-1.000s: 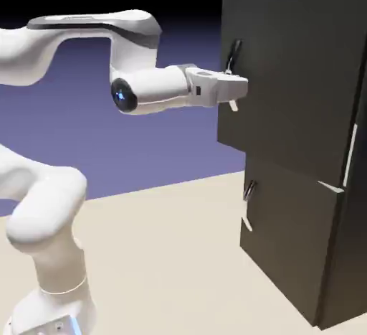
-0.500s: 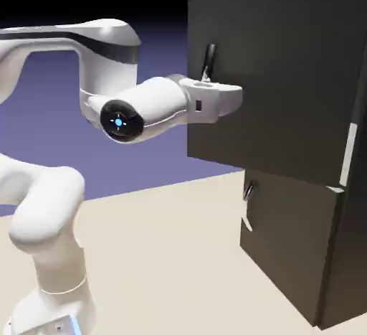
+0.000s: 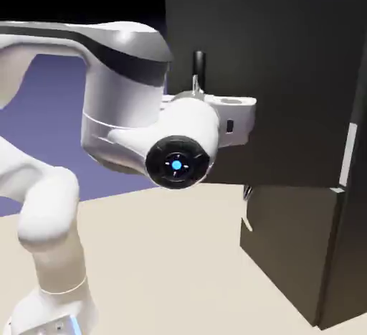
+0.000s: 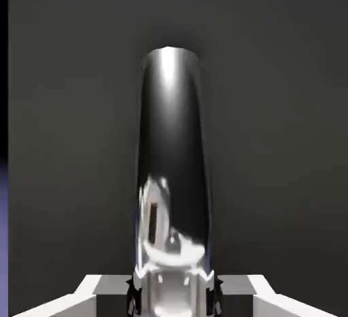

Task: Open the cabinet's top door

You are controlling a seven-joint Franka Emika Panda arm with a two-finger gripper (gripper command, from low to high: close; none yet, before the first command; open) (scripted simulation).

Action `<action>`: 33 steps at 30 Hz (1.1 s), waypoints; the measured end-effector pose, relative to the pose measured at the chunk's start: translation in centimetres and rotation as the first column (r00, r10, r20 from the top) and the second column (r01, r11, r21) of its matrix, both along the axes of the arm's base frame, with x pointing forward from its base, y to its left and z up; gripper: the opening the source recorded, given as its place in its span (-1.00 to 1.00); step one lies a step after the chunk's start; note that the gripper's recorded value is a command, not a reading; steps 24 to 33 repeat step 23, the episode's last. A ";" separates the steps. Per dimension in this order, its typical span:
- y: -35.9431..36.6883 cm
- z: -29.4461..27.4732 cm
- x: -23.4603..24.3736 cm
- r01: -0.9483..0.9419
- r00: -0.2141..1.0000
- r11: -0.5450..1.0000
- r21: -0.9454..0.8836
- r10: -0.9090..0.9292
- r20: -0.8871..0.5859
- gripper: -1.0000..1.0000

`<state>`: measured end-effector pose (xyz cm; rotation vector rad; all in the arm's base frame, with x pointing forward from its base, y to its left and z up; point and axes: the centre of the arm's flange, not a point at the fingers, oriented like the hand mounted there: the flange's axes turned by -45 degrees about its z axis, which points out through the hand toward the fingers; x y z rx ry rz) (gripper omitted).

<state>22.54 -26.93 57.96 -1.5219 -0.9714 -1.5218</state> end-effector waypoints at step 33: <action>-11.1 0.0 2.4 -0.348 0.937 0.937 0.000 0.348 0.000 -1.00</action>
